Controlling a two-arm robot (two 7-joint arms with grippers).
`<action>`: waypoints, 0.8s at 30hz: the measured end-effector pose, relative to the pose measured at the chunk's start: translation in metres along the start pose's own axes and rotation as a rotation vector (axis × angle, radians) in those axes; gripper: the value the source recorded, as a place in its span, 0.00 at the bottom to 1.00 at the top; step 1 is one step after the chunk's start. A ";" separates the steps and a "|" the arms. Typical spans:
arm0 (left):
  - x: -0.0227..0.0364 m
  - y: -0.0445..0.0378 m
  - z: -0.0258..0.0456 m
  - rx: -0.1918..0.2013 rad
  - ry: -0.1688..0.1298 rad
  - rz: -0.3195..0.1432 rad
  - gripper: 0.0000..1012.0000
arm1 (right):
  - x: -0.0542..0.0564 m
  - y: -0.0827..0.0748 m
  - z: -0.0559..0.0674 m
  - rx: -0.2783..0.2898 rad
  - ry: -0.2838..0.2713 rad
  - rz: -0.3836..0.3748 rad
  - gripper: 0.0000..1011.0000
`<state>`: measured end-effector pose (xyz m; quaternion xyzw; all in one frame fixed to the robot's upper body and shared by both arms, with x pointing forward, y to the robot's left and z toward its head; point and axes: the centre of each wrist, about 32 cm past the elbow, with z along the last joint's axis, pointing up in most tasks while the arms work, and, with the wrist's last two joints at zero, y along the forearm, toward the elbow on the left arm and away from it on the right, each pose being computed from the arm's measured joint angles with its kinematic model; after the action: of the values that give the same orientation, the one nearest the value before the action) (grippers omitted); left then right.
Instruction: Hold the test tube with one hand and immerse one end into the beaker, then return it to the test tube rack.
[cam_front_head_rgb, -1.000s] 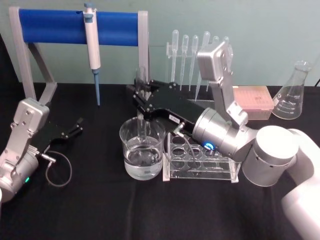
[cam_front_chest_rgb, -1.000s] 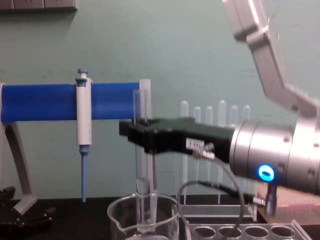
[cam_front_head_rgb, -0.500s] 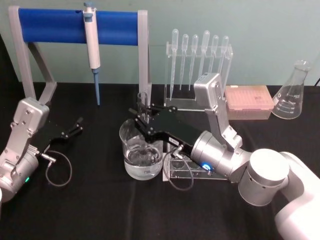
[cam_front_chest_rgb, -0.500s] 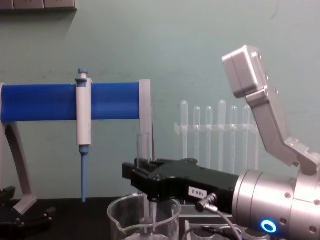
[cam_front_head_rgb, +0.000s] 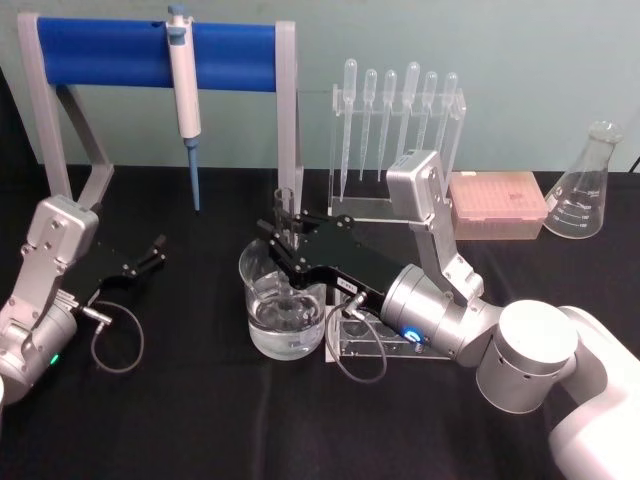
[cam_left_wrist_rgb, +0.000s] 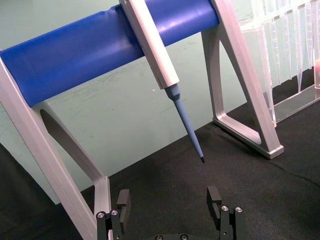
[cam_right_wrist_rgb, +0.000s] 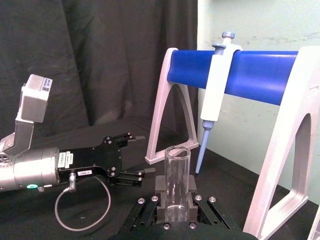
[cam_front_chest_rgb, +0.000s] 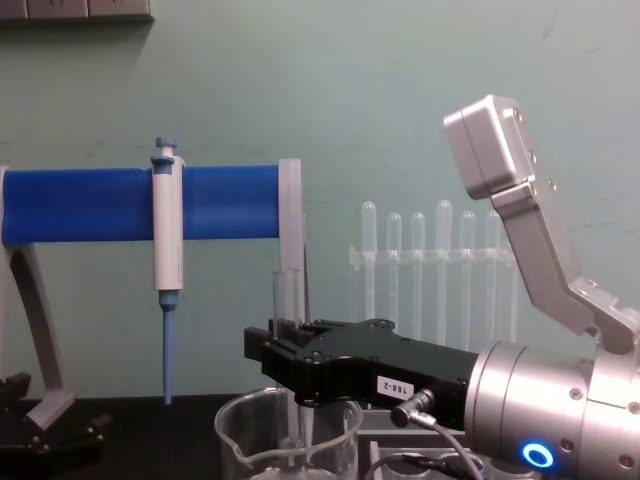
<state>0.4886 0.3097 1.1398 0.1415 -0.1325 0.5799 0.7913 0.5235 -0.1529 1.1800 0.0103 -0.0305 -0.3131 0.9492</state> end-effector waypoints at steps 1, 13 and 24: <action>0.0000 0.0000 0.0000 0.000 0.000 0.000 0.99 | 0.000 0.000 0.000 0.000 0.000 0.000 0.22; 0.0000 0.0000 0.0000 0.000 0.000 0.000 0.99 | 0.000 0.000 0.001 0.001 -0.001 -0.001 0.22; 0.0000 0.0000 0.0000 0.000 0.000 0.000 0.99 | 0.000 0.000 0.001 0.002 0.000 -0.001 0.22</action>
<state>0.4886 0.3096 1.1398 0.1414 -0.1325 0.5799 0.7913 0.5238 -0.1531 1.1810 0.0113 -0.0310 -0.3137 0.9490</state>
